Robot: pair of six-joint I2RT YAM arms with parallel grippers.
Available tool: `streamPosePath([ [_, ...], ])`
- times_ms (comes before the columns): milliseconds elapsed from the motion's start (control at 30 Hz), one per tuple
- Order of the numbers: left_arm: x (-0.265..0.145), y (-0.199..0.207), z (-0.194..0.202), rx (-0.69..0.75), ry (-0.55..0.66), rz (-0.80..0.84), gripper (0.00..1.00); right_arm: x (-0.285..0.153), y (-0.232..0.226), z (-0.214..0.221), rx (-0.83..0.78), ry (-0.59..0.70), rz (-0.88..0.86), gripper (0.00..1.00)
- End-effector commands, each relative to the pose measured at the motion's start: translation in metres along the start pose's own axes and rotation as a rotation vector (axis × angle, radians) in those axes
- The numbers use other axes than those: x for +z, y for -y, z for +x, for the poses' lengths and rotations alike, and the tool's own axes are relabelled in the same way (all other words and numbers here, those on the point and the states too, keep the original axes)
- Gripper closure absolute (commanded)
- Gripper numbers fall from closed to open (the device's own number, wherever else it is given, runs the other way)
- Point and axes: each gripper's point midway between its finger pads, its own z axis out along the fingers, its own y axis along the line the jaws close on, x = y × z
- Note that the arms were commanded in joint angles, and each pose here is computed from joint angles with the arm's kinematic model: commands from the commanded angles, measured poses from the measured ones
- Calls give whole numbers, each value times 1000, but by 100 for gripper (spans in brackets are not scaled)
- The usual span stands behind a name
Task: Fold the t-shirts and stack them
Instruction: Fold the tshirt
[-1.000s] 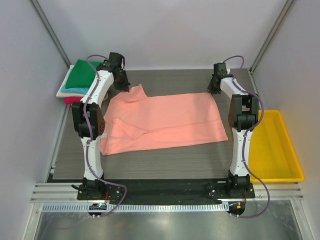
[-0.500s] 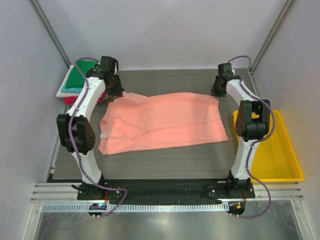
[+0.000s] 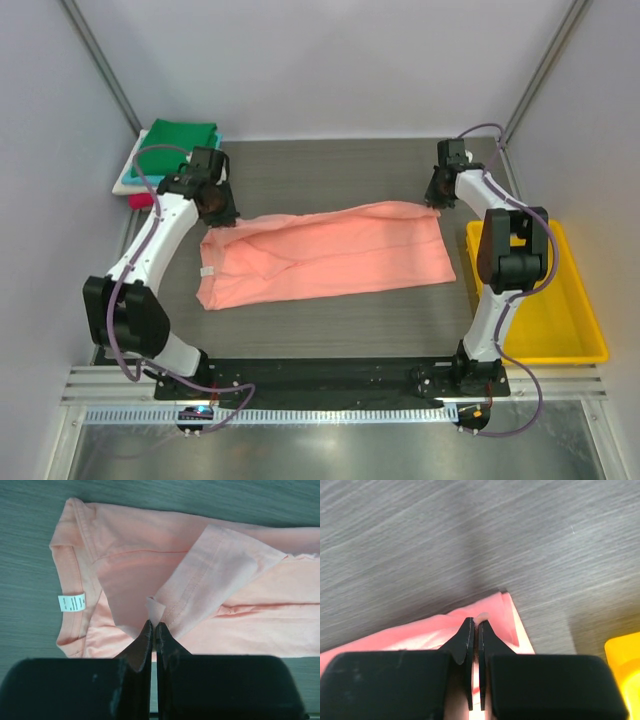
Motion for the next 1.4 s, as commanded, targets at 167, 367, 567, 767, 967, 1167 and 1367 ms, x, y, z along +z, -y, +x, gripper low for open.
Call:
streamPosePath([
  [167,-26,-20,31,25,32,-24,100,-25,7,-20,-1,97,32,99],
  [367,-27,-29,61,18,-3,-23,100,-26,14,-12,9,93,50,99],
  [567,-25,-36,84,16,-48,-21,100,-27,21,5,22,71,59,99],
  [767,-36,-39,108,12,-81,4,98,-33,41,34,77,51,112,62],
  [967,-67,-27,109,-2,-11,82,43,-61,43,11,120,145,104,22],
  [1167,-55,-22,90,-62,57,80,46,-79,0,-6,106,173,-58,25],
  [1367,-14,-8,85,-126,51,106,51,-64,-65,23,-47,97,-213,32],
])
